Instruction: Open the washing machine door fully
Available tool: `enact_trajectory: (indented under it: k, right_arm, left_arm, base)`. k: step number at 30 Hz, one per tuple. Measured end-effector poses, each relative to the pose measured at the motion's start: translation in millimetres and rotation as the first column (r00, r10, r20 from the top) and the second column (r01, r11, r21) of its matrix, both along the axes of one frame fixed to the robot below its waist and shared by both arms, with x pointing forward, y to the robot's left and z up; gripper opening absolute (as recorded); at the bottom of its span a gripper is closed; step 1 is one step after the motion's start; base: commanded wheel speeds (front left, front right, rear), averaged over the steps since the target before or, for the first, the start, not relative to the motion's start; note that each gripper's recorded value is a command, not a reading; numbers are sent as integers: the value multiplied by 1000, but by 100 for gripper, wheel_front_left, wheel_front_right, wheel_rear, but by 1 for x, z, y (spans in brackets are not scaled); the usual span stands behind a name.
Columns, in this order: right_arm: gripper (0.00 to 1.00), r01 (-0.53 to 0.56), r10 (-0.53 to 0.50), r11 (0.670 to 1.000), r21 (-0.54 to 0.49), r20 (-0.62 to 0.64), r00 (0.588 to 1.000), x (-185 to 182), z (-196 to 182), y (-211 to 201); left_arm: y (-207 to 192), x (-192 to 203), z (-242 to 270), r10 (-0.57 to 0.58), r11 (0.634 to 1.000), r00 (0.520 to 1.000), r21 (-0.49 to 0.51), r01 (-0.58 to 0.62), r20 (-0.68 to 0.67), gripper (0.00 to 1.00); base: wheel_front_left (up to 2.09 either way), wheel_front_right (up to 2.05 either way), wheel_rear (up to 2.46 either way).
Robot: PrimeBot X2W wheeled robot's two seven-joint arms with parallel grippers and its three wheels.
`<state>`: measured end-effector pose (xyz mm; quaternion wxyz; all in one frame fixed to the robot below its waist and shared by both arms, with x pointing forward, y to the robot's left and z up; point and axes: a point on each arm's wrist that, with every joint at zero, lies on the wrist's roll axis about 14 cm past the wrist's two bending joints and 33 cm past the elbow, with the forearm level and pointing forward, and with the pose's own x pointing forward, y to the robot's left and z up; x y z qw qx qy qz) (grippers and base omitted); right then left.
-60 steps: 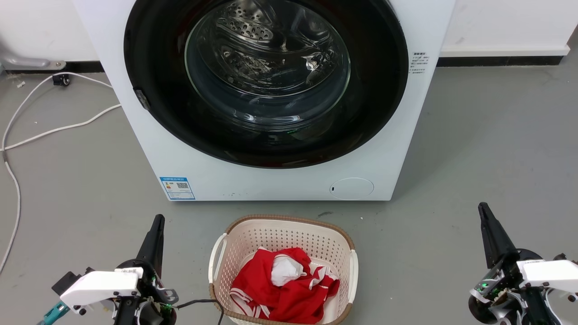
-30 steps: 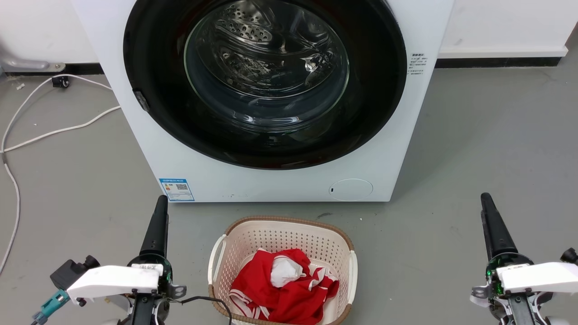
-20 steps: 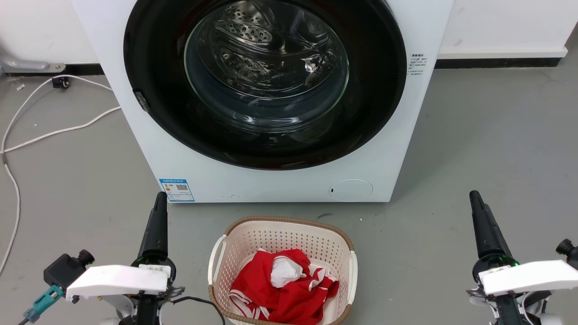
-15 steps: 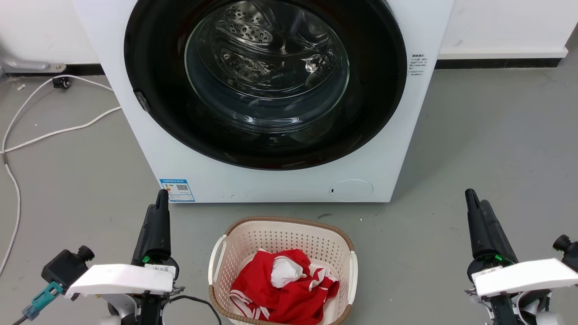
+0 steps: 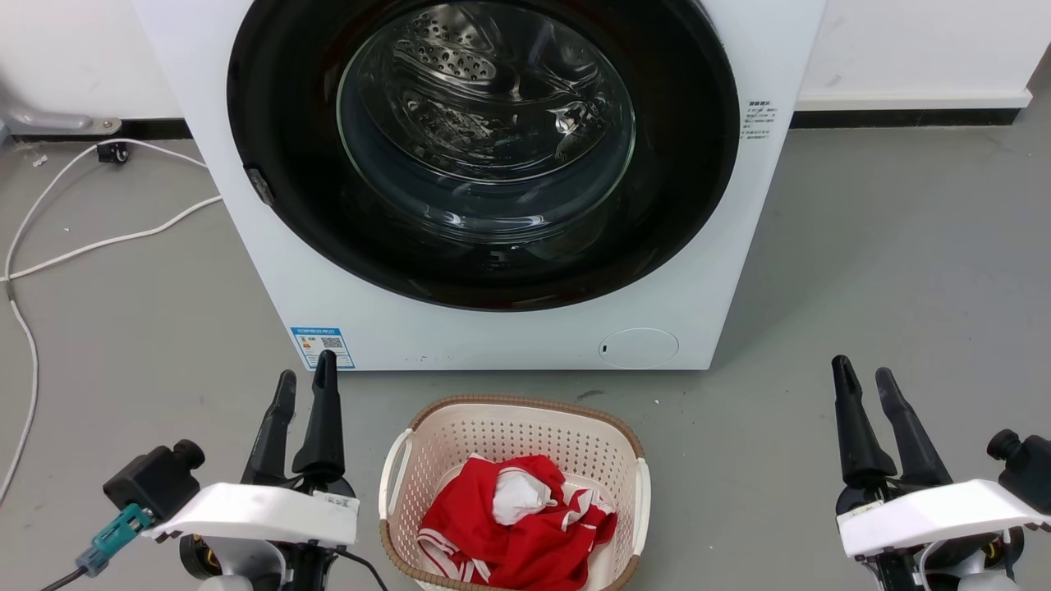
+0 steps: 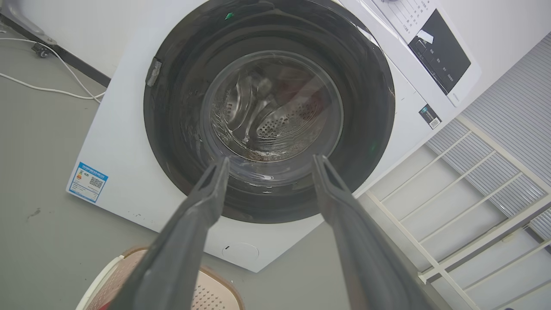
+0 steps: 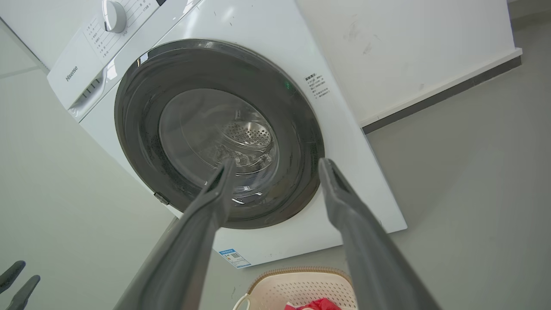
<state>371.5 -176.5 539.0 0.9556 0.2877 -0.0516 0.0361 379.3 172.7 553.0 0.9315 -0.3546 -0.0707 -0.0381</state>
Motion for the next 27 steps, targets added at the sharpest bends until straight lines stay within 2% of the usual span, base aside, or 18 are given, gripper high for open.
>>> enact_trajectory:
  k: [12,27]
  right_arm:
    - [100,2,2,989,-149,26,1000,-3,5,4]
    - [100,0,18,954,-299,57,998,-5,11,11]
  left_arm:
    - [-8,0,0,16,979,1000,205,-18,13,100]
    - [-12,-4,2,34,927,998,372,-49,46,100]
  base:
    - [0,0,0]
    - [0,0,0]
